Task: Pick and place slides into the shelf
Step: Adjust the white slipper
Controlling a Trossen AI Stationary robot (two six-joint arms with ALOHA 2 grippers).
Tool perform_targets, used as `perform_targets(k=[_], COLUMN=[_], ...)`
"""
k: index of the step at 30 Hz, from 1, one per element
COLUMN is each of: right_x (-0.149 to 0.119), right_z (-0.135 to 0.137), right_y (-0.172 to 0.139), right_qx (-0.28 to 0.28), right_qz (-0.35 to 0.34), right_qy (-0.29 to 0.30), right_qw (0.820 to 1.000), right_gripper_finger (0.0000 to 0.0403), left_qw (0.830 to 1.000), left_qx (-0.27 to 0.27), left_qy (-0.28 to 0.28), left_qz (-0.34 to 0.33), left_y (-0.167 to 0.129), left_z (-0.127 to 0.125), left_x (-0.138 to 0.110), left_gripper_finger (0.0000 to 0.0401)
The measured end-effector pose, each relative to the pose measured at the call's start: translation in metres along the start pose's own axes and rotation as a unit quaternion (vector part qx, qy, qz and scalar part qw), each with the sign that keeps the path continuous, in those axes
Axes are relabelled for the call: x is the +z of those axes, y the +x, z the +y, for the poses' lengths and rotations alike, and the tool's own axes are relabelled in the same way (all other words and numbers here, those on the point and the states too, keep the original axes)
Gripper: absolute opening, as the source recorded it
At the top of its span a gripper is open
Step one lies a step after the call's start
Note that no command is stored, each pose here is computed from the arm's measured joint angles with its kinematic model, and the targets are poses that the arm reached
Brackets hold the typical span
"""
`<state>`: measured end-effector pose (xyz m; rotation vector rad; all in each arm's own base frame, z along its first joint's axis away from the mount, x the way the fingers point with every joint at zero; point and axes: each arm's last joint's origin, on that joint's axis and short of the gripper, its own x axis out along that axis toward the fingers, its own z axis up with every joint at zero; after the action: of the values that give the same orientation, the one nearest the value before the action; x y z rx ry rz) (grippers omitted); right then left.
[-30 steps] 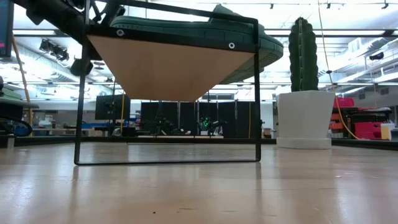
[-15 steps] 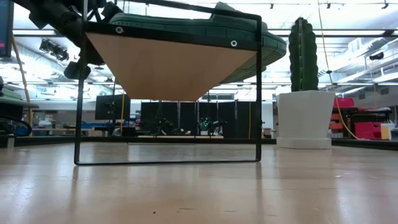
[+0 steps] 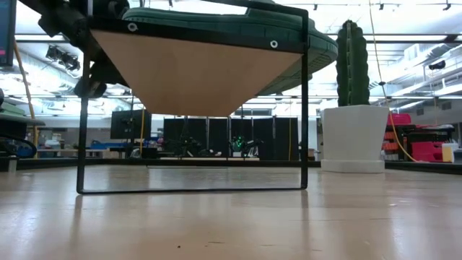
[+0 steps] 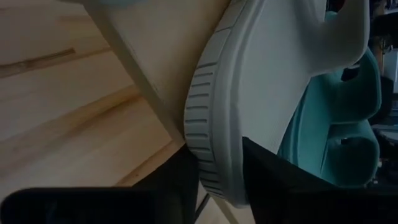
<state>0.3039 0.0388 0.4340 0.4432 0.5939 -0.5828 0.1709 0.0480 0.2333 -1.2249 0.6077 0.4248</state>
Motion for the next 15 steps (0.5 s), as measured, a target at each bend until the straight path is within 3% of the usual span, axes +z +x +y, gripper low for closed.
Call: perform_targets(k=[15], right_x=[0.0002], right_z=[-0.0003], right_y=[-0.0001], right_qx=[-0.002], right_qz=[-0.002], right_qy=[0.000], right_qw=[1.000], right_gripper_finger=[0.0273], left_qw=[0.999], left_qx=[-0.007], left_qy=[0.005], left_qz=[0.051], left_y=[0.0005], left_z=[0.0030], left_x=[-0.0047], left_gripper_finger=[0.0270])
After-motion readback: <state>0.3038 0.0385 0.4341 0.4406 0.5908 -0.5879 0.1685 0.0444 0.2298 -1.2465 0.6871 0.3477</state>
